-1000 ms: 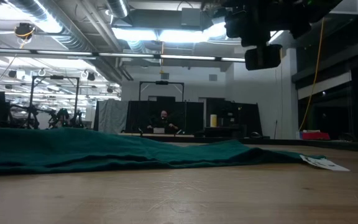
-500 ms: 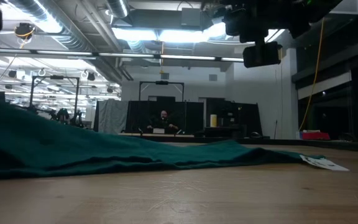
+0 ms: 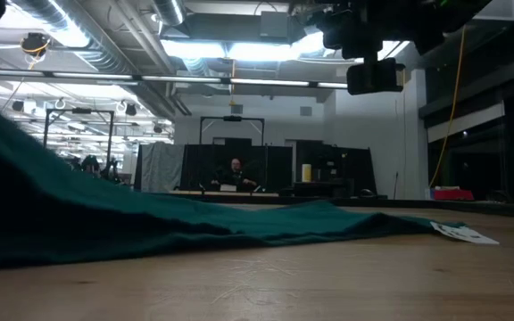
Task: Fold microfiber towels
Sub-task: Fold the black towel on the table
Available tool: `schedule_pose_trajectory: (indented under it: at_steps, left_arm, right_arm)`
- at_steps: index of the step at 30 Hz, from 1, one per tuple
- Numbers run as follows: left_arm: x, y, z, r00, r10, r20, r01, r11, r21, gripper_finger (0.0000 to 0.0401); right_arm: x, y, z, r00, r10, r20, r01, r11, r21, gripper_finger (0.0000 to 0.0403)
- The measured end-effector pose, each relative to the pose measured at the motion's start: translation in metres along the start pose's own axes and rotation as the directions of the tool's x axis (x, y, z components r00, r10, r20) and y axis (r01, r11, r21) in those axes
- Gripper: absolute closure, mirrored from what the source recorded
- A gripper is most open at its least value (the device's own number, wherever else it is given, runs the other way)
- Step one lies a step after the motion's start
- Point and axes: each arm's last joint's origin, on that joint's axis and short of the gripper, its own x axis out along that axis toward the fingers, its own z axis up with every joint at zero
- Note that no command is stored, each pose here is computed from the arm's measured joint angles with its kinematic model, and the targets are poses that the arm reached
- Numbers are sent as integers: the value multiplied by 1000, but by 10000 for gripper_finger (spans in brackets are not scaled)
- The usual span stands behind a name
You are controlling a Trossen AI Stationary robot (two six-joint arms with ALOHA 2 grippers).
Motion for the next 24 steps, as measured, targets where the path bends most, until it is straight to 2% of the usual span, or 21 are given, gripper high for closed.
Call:
schedule_pose_trajectory:
  at_steps: [3, 9, 19, 24]
  left_arm:
    - [0, -6, -3, 998, -68, -2, 68, 997, -32, 399]
    - [-2, -7, -6, 996, -82, -27, 81, 996, -47, 395]
    - [-4, -17, -12, 979, -195, -52, 192, 980, -60, 298]
    - [-7, -24, -13, 962, -268, -53, 262, 960, -95, 282]
  right_arm:
    - [0, 0, 0, 1000, 0, 0, 0, 1000, 0, 284]
    - [0, 0, -1, 1000, 8, -22, -8, 1000, -3, 275]
    - [0, 1, -4, 992, 43, -120, -40, 999, 29, 233]
    - [1, 5, -5, 988, 74, -133, -72, 997, 20, 212]
